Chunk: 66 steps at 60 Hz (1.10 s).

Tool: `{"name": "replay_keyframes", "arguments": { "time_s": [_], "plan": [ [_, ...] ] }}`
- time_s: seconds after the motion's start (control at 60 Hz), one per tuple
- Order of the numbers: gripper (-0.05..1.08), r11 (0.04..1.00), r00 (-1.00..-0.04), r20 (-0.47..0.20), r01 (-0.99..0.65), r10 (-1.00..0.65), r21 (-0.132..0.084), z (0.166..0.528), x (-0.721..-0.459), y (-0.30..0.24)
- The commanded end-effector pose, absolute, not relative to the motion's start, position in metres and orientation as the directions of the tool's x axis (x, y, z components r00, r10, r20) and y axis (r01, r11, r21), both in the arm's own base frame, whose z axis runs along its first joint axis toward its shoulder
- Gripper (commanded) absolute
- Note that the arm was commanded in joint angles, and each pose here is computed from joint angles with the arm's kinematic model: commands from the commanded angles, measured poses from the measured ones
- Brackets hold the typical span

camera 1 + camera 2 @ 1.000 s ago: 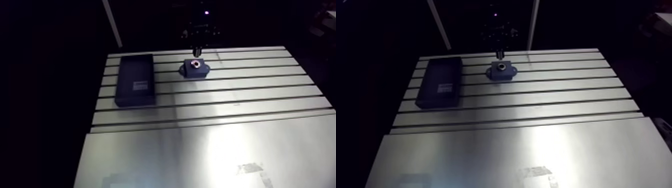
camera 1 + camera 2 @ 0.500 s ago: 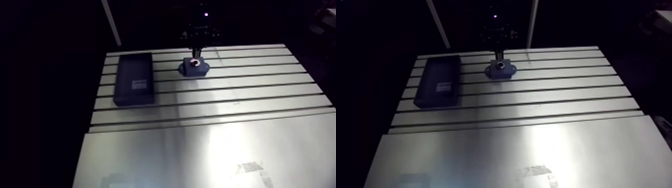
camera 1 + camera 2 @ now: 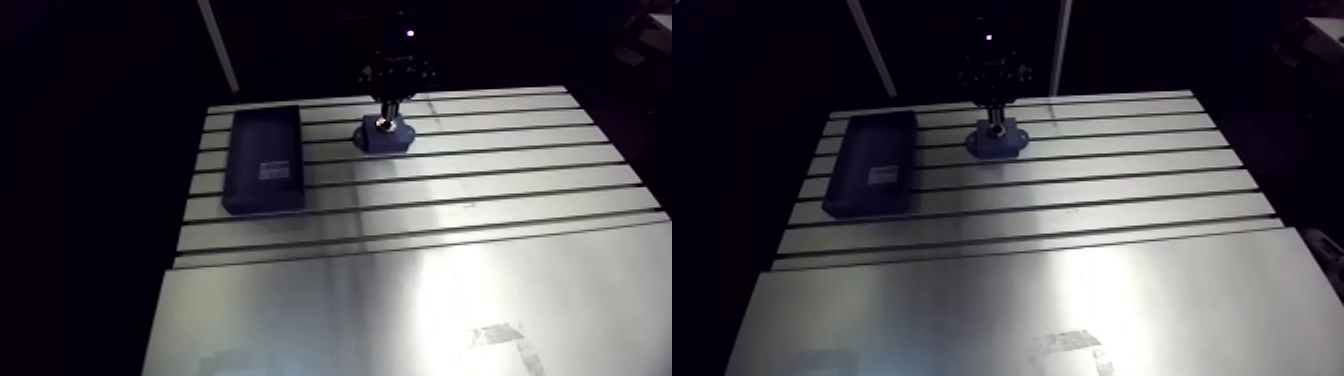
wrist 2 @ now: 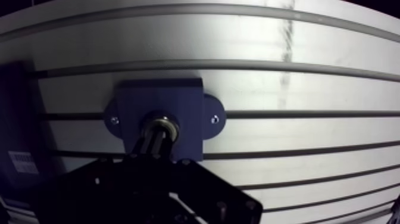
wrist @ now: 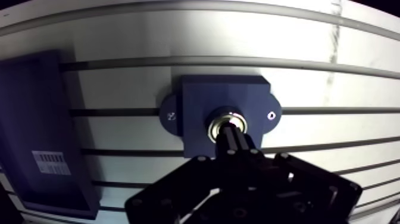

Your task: Pick up the bearing and press it into the housing until flush.

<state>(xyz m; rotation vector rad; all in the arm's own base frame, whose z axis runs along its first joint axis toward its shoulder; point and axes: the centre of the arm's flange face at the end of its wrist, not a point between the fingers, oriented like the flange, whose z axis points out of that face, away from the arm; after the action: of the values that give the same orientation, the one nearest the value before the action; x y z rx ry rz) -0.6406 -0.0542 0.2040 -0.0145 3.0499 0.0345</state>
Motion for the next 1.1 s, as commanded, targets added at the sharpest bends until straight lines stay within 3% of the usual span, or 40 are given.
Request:
{"name": "replay_keyframes", "arguments": {
  "time_s": [0.017, 1.1],
  "plan": [
    [1.01, 1.000, -0.996, -0.093, -0.013, -0.010, 0.023, 0.203, -0.640, -0.055],
    [1.00, 1.000, -0.994, -0.111, -0.020, -0.017, 0.025, 0.187, -0.643, -0.057]
  ]
}}
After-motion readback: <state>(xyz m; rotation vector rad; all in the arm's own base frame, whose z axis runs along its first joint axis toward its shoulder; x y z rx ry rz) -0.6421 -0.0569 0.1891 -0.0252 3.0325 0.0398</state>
